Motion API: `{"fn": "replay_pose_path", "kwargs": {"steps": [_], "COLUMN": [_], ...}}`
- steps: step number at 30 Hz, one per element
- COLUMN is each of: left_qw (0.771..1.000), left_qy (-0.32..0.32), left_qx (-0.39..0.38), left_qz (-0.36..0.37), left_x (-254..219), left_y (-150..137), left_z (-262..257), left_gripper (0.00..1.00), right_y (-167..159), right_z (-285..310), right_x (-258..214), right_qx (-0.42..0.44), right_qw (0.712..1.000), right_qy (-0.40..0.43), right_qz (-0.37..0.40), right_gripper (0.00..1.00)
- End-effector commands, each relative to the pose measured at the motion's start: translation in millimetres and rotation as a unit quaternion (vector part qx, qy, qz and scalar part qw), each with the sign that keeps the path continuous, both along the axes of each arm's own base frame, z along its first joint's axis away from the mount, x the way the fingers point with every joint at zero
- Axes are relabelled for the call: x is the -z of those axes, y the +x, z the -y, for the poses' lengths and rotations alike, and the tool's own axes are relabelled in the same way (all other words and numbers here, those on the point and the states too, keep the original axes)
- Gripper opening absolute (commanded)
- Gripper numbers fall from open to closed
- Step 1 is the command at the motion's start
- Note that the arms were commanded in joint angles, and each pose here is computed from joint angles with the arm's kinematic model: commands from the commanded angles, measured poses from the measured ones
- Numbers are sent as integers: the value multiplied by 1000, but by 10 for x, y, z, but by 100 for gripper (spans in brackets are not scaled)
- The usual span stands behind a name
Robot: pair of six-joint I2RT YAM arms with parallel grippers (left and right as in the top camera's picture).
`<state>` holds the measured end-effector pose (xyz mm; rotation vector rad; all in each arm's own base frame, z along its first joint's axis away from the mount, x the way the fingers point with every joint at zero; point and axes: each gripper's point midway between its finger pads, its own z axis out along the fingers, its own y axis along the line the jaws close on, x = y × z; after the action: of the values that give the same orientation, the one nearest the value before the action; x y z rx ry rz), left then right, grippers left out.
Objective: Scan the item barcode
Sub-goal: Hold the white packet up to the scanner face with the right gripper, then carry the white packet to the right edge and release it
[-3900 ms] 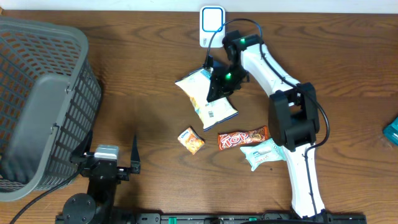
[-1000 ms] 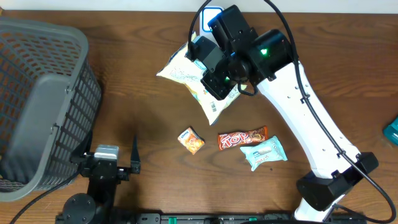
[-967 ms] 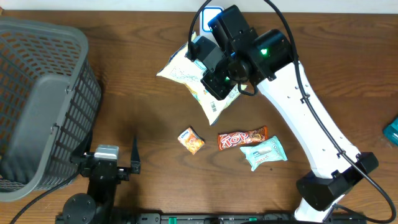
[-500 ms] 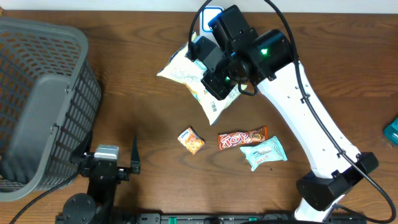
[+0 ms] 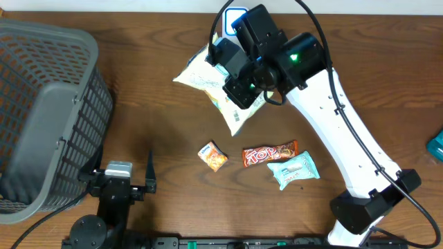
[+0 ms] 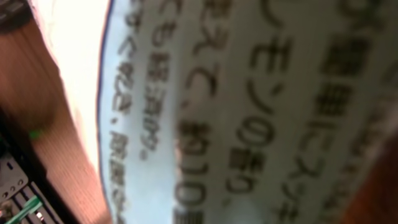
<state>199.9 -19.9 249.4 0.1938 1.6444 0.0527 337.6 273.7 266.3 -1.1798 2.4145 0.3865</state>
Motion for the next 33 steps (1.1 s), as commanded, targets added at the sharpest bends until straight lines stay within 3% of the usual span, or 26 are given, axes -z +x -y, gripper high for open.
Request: {"fn": "replay_pose_path", "kwargs": {"steps": [1, 7, 12, 15, 20, 24, 28, 33], "left_qw": [1000, 1000, 1000, 1000, 1000, 1000, 1000, 1000], "left_qy": [-3, -3, -3, -3, -3, -3, -3, -3], "left_qx": [2, 2, 2, 2, 2, 2, 2, 2], "left_qz": [3, 3, 3, 3, 3, 3, 3, 3], "left_x": [-18, -18, -18, -18, -18, -18, -18, -18], "left_y": [-4, -4, -4, -4, -4, -4, -4, -4], "left_z": [8, 8, 8, 8, 8, 8, 8, 8], "left_gripper": [100, 100, 100, 100, 100, 100, 100, 100], "right_y": [75, 368, 874, 1351, 2081, 2487, 2777, 2962], "right_z": [-91, -213, -253, -191, -16, 7, -42, -128], "right_x": [114, 423, 574, 573, 577, 492, 466, 754], "right_qx": [-26, -106, -54, 9, 101, 141, 140, 77], "right_qw": [1000, 991, 987, 971, 911, 853, 794, 728], "right_qy": [-4, -42, -73, -111, -199, -241, -278, -362], "right_qz": [8, 64, 130, 211, 346, 442, 522, 576], "right_gripper": [1, 1, 1, 1, 1, 1, 1, 1]}}
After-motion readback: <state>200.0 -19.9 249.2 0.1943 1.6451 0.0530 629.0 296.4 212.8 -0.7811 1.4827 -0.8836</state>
